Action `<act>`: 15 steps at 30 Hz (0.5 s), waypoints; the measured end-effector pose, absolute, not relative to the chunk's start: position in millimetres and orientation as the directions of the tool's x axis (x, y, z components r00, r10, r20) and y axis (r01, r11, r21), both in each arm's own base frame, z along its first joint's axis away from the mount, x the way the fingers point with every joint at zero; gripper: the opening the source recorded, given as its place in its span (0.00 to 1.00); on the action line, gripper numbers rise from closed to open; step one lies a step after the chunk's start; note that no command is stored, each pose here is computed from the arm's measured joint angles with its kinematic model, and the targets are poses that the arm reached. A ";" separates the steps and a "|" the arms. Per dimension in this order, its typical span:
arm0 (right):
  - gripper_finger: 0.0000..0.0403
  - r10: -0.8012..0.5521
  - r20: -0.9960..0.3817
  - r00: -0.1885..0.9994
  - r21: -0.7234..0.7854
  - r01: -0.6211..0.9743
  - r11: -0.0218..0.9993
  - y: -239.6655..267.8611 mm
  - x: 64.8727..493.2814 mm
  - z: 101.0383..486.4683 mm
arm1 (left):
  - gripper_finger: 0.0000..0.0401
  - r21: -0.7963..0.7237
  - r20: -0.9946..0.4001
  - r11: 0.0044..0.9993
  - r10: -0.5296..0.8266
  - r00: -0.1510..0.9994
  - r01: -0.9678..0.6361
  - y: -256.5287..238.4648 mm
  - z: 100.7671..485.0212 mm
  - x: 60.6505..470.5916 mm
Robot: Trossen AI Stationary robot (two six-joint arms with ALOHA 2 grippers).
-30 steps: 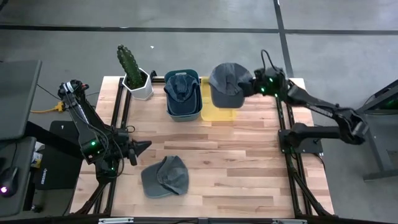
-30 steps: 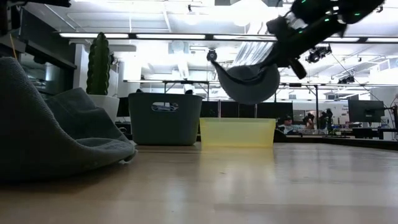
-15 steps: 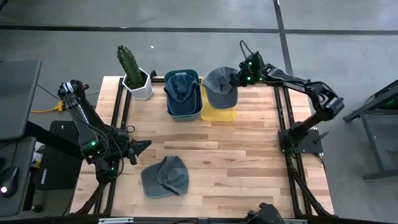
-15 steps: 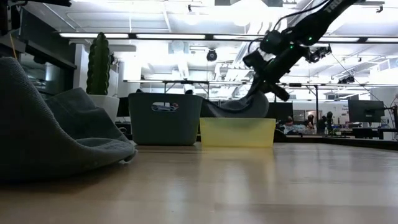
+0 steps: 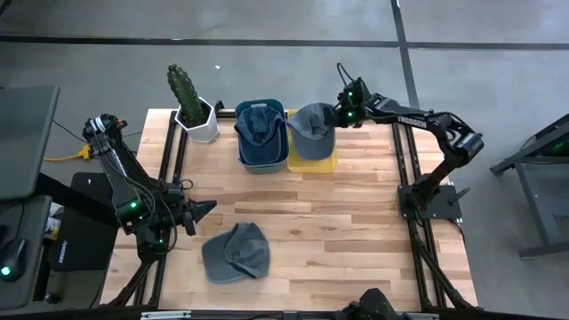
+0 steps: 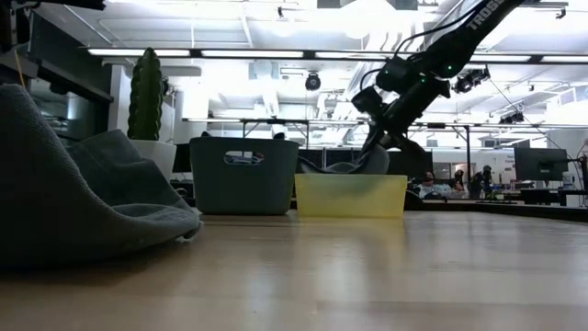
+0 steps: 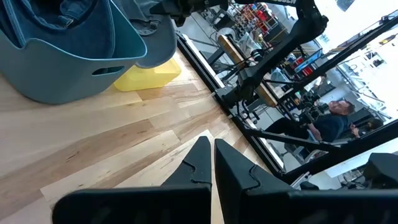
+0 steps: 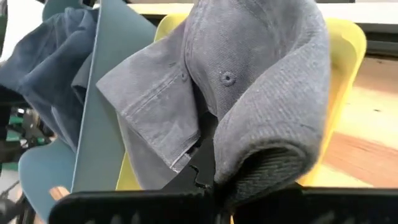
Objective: Pick & Place hat
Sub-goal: Put the top gray cap into the yellow bin
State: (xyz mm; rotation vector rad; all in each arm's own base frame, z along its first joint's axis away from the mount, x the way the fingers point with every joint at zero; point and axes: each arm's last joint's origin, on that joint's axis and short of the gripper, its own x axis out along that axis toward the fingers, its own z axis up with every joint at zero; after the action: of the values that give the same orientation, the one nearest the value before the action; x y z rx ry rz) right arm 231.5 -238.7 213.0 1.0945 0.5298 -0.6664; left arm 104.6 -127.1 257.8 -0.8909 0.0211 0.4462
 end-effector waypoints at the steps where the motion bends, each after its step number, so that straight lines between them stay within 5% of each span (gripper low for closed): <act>1: 0.02 -0.232 -0.689 0.686 0.626 0.725 0.286 -238.6 231.5 212.8 | 0.00 -0.746 -0.201 0.544 0.367 0.908 -0.385 -127.1 257.7 104.6; 15: 0.10 -0.221 -0.705 0.673 0.631 0.739 0.235 -228.3 240.6 211.7 | 0.00 -0.746 -0.201 0.543 0.367 0.908 -0.385 -127.1 257.7 104.6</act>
State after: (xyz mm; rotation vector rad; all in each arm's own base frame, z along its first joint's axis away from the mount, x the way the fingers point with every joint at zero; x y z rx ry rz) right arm 240.6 -228.3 211.7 1.1558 0.5361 -0.7031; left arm 104.6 -127.1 257.7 -0.8911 0.0218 0.4460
